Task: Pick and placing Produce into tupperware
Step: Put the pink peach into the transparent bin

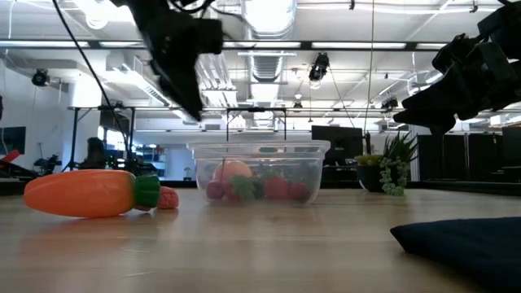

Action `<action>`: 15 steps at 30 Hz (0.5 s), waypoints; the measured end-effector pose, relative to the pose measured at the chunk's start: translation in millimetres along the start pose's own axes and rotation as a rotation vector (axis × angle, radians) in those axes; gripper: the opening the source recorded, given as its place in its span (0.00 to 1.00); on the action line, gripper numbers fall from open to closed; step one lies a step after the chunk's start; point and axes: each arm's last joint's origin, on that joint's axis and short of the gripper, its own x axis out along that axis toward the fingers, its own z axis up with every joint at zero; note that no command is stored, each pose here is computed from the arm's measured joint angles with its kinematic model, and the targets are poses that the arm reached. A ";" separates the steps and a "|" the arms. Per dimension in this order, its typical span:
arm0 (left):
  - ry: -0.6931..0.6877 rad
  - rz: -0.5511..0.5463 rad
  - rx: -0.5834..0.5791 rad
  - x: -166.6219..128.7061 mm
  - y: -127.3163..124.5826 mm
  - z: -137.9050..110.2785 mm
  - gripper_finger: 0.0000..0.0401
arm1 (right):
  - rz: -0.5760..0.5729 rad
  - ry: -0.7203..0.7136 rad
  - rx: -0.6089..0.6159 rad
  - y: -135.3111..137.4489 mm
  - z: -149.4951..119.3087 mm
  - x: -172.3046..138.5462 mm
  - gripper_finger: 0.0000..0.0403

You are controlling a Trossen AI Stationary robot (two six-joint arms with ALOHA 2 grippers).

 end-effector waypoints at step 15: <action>0.105 -0.040 -0.392 -13.4 -41.8 -53.7 0.59 | 0.000 0.000 0.000 0.0 0.0 0.0 0.57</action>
